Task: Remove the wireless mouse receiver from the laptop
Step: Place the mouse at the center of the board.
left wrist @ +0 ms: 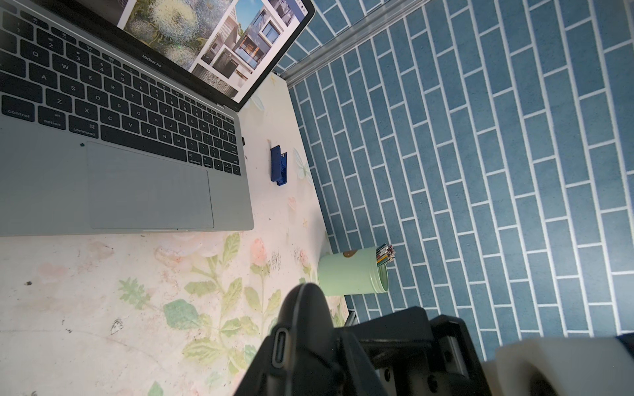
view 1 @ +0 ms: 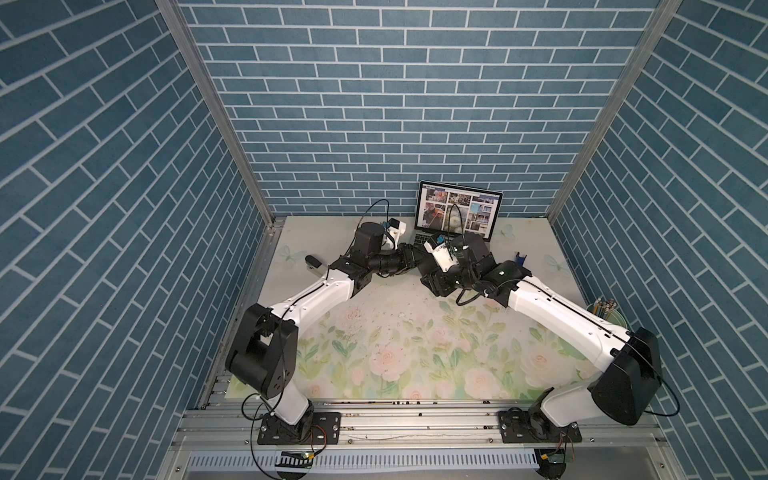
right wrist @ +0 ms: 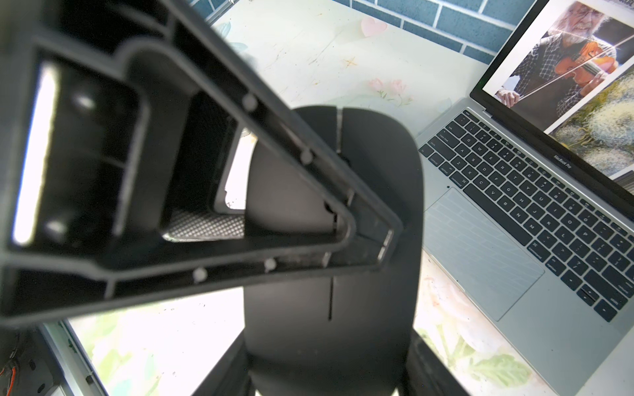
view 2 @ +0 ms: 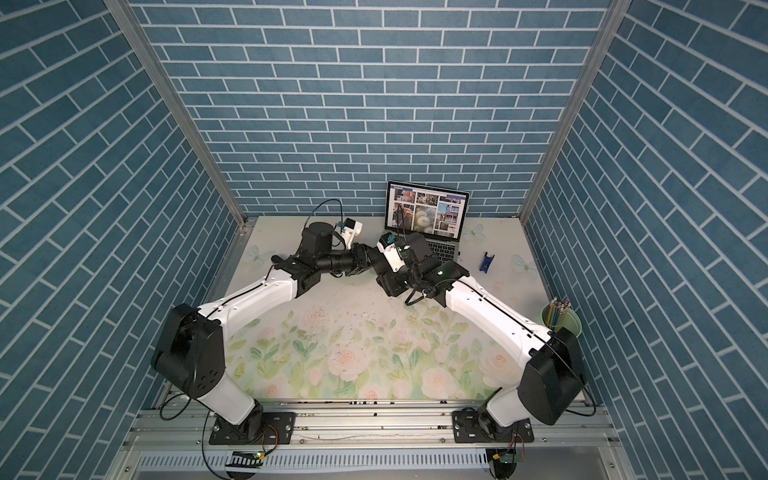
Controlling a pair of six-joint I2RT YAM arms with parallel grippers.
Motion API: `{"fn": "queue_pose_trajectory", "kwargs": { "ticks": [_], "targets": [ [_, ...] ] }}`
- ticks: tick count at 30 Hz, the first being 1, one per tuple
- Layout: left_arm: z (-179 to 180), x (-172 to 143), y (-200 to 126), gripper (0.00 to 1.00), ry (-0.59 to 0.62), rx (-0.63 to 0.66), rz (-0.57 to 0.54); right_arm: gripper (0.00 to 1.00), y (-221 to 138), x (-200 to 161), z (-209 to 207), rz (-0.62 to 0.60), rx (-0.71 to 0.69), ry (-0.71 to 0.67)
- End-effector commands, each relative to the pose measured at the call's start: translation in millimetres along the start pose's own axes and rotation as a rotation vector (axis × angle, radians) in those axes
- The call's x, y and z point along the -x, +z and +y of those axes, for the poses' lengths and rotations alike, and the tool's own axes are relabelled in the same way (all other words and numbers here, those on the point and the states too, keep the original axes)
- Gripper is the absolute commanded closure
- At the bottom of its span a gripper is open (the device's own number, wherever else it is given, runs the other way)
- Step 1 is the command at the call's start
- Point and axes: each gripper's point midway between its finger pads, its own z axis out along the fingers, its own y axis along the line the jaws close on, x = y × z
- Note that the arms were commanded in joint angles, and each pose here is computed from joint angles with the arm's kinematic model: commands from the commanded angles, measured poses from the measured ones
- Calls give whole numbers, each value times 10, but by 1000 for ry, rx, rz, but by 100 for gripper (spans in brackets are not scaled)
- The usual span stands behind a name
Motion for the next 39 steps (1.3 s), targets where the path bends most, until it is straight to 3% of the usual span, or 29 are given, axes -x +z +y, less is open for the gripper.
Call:
{"fn": "queue_pose_trajectory", "kwargs": {
  "ticks": [1,6,9,10,13,18,25,30,34,39],
  "targets": [
    [54,18,12,77,0,15,1,45,-5,33,-5,-23,-11,-30],
    [92,-7,19,80,-6,21,7,23,-17,47,-33,-33,-26,-25],
    [111,-17,27,80,-13,25,9,16,-42,58,-74,-42,-53,-22],
    [127,-14,31,80,-18,30,9,7,-56,66,-82,-47,-58,-20],
    [159,1,59,80,-39,47,16,1,-132,63,-59,-59,-57,-19],
    [190,74,93,81,-107,117,34,0,-308,-19,54,-83,-157,-102],
    [185,39,80,83,-234,191,100,1,-222,-318,282,-99,-455,-399],
    [118,-43,-9,84,-274,209,140,4,-246,-285,85,-138,-657,-414],
    [61,-79,-82,83,-280,211,150,6,-363,-137,105,-214,-658,-409],
    [86,-114,-85,82,-295,222,164,6,-296,-163,240,-202,-559,-449]
  ]
}}
